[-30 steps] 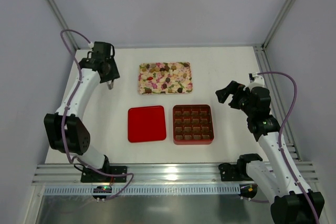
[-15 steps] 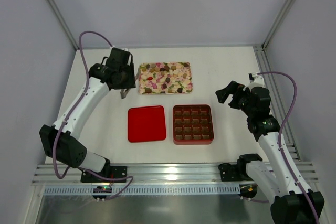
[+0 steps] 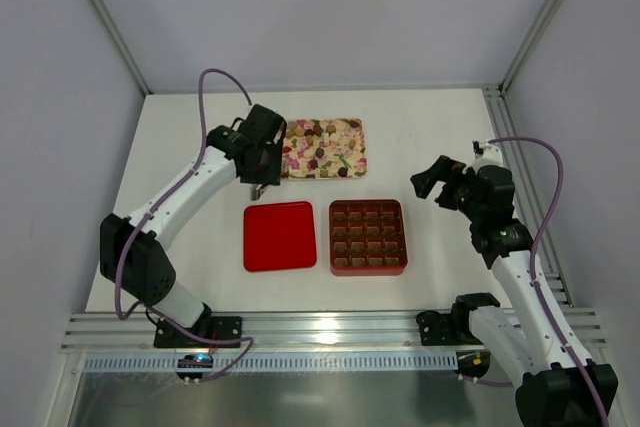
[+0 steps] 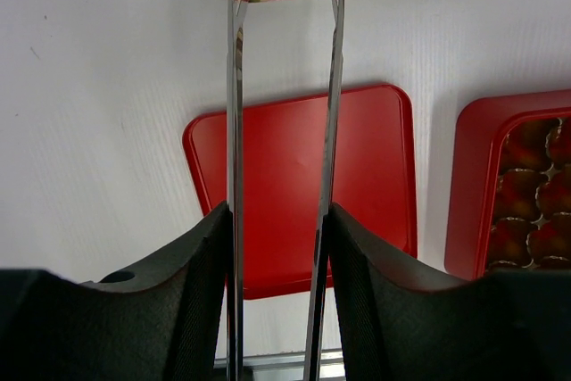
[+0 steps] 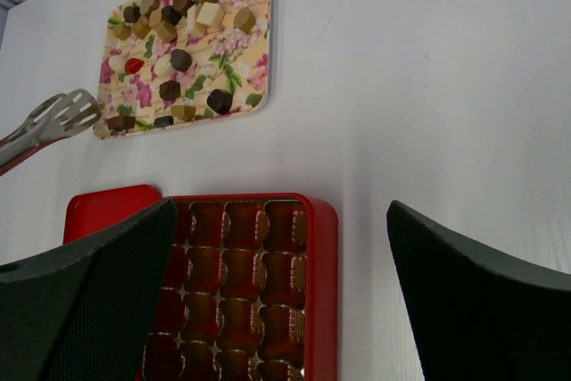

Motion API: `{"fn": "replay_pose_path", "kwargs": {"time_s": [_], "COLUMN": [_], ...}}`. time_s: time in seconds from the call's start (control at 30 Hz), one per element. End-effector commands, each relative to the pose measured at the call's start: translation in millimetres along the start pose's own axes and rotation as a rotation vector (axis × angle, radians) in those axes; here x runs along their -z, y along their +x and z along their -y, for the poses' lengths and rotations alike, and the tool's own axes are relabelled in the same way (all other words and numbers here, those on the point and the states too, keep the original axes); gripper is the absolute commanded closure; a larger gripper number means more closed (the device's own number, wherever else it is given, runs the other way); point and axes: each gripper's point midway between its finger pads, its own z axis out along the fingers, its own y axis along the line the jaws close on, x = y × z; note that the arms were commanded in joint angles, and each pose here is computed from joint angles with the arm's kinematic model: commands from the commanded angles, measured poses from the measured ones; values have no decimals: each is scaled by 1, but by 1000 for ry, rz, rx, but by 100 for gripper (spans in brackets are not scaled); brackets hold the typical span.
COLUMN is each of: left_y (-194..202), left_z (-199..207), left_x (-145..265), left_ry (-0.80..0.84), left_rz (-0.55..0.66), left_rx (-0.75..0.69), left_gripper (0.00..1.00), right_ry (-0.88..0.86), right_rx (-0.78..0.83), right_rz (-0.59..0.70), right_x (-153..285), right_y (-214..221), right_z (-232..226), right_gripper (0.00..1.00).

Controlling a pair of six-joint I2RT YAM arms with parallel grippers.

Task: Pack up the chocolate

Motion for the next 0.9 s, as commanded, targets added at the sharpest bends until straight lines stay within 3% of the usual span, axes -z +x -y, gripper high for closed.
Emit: {"fn": "replay_pose_path", "kwargs": {"time_s": [0.0,0.87], "left_y": [-4,3], "left_z": [0,11], "left_x": [-5,-41], "left_ry": [-20,-34], "left_rz": [25,-28], "left_rx": [1,-20], "left_gripper": [54,54], "right_ry": [-11,-15], "right_rx": [29,28], "right_rz": [47,36], "right_x": [3,2], "right_y": [-18,-15], "right_z": [-6,-6], "right_gripper": [0,0]}}
